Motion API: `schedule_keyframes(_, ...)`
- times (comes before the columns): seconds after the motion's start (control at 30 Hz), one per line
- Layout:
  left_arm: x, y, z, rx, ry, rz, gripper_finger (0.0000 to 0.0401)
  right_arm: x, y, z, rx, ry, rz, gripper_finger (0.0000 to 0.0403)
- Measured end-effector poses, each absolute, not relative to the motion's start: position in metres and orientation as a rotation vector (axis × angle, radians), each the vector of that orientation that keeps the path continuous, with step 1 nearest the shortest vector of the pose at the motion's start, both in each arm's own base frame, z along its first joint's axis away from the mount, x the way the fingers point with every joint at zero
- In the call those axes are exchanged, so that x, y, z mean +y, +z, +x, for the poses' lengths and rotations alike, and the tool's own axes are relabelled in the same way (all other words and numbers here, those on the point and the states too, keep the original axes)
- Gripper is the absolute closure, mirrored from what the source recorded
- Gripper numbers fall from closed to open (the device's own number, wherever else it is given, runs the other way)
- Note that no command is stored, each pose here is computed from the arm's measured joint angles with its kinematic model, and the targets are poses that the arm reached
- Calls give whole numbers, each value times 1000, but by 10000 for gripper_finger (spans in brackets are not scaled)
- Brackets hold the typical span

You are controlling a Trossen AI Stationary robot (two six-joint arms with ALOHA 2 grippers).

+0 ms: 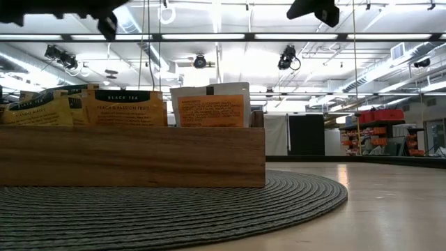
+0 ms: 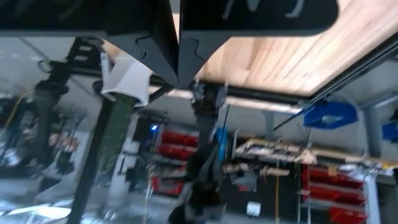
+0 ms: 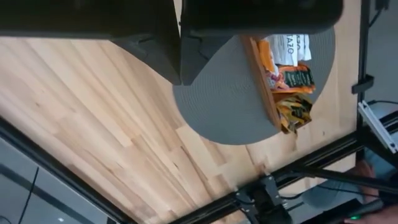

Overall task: Pick & Place Tea
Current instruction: Return to Home Position

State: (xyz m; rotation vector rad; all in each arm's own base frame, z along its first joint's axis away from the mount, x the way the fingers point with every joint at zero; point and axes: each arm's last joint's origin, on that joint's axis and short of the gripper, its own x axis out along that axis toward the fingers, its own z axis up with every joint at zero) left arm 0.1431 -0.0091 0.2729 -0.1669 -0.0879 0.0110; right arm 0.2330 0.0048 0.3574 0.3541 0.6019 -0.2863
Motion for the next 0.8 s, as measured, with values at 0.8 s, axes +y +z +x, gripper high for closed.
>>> schedule_keyframes(0.8, -6, 231, 86, -311, -143, -157, 398, 4, 334, 225, 748, -388, 616, 394)
